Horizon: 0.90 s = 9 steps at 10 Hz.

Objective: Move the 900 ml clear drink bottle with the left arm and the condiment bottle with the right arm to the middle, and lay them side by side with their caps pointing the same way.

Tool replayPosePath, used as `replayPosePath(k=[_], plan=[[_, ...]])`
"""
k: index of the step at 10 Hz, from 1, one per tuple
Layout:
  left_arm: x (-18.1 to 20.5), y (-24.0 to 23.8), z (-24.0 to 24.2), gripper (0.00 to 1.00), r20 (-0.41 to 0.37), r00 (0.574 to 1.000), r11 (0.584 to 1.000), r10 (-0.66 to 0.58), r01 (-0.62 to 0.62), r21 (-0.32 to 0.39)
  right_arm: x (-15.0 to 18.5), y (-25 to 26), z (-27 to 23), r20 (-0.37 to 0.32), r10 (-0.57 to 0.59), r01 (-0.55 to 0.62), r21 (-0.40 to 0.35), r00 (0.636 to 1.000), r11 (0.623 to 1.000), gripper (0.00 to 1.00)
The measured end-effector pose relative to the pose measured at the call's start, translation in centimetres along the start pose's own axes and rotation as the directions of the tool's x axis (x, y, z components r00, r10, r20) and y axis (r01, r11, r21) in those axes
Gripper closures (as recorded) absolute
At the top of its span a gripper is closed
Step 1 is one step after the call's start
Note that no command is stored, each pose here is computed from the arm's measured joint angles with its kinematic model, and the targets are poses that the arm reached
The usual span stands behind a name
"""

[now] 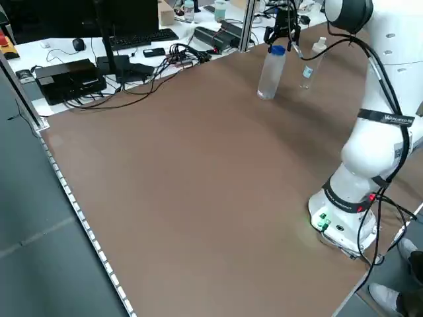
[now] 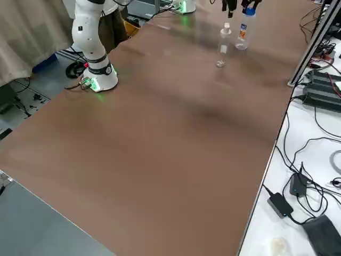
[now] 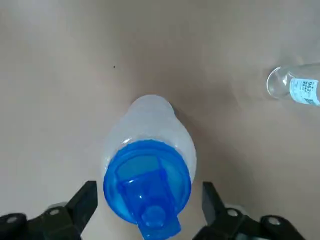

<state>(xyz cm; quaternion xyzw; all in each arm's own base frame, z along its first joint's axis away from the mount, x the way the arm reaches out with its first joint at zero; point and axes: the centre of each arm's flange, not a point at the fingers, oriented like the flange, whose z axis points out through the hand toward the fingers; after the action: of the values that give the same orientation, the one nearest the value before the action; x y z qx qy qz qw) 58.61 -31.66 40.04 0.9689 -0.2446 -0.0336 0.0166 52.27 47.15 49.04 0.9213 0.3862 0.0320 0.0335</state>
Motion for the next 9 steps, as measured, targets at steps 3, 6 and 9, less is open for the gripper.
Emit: replayPosePath(k=[3, 6, 9], plan=[[0.0, -0.2, 0.0, 0.22, 0.000, 1.000, 1.000, 0.008, -0.008, 0.022, 0.3, 0.0, 0.6, -0.009, -0.222, 0.222, -0.003, 0.975, 0.975, 0.04], [-0.3, -0.2, -0.1, 0.33, 0.024, 1.000, 0.999, 0.008, -0.009, 0.033, 1.0, 0.0, 2.9, -0.004, -0.399, 0.399, -0.001, 0.917, 0.917, 0.04], [-0.3, -0.2, -0.1, 0.33, 0.023, 1.000, 0.999, -0.020, 0.019, 0.034, 1.4, -0.3, 4.8, 0.008, -0.578, 0.578, 0.009, 0.816, 0.816, 0.04]])
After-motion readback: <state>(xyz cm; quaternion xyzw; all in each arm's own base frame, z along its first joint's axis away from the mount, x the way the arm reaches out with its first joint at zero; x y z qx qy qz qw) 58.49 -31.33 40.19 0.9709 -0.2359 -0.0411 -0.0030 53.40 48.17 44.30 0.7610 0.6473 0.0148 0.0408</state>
